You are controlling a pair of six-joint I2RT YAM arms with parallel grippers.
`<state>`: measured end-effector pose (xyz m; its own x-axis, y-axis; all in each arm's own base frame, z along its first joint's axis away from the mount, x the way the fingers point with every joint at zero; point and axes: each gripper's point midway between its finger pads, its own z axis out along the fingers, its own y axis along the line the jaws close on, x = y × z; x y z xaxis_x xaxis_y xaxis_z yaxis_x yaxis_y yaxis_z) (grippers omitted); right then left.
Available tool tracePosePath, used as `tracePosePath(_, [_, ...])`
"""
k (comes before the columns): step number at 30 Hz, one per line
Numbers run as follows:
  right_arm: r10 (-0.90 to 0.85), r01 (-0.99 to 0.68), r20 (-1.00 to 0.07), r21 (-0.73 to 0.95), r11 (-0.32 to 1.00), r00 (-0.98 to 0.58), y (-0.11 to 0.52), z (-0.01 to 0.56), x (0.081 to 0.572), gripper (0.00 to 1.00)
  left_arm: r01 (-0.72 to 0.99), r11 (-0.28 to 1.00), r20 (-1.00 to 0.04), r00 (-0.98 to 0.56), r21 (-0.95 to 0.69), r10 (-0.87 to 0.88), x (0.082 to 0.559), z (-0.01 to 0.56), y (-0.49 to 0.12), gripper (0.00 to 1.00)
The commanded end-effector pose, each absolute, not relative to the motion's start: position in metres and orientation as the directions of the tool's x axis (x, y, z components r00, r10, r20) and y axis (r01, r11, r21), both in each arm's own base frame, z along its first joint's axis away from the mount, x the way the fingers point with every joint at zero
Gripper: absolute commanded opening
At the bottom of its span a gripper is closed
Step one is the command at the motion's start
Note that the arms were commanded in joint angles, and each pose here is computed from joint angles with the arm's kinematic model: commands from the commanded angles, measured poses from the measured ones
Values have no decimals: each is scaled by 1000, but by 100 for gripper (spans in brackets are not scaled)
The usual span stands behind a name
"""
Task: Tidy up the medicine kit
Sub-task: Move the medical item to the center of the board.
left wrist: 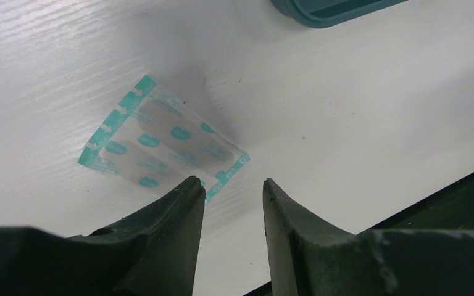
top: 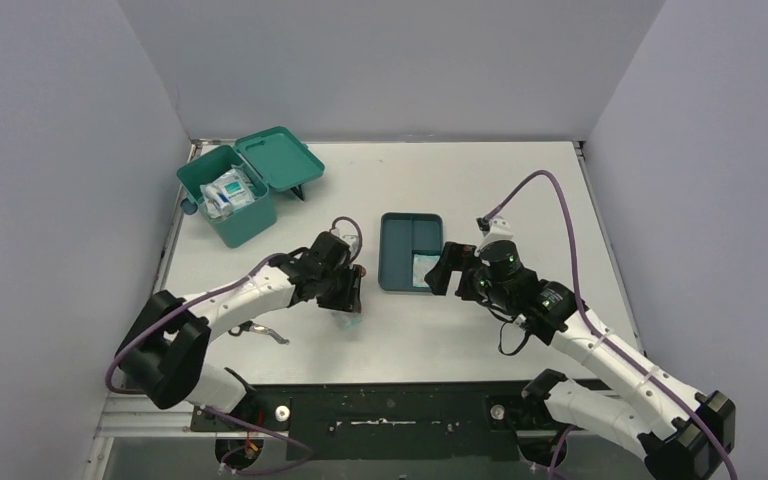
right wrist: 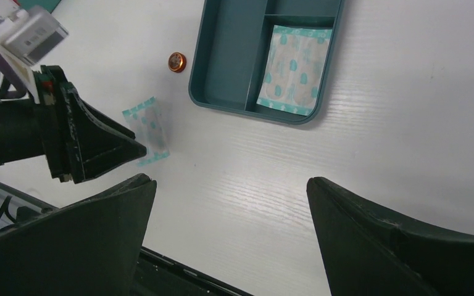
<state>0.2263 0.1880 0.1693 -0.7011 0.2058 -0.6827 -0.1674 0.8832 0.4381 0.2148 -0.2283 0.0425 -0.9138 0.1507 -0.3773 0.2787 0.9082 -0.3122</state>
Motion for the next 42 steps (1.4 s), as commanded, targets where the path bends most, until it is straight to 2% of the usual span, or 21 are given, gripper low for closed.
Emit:
tracePosePath(1, [233, -198, -676, 496, 845, -700, 195, 177, 220, 100, 257, 898, -483, -874, -357, 58, 238, 79, -231, 39])
tracePosePath(8, [239, -202, -642, 535, 820, -729, 206, 164, 218, 99, 154, 918, -487, -872, -364, -47, 260, 68, -183, 40])
tracePosePath(13, [247, -208, -636, 552, 808, -731, 210, 160, 215, 99, 135, 934, -459, -888, -330, -34, 264, 53, -169, 41])
tracePosePath(28, [224, -203, -637, 525, 826, -737, 218, 156, 220, 99, 198, 876, -378, -925, -440, 19, 246, 22, -207, 42])
tracePosePath(31, [231, -213, -641, 538, 815, -732, 222, 158, 221, 99, 198, 841, -352, -936, -503, 10, 236, 17, -221, 41])
tracePosePath(34, [230, -224, -633, 553, 802, -739, 230, 156, 219, 99, 218, 795, -364, -932, -566, -3, 231, 24, -239, 40])
tracePosePath(42, [226, -231, -615, 573, 786, -755, 248, 145, 211, 98, 274, 767, -412, -911, -580, 14, 241, 56, -252, 40])
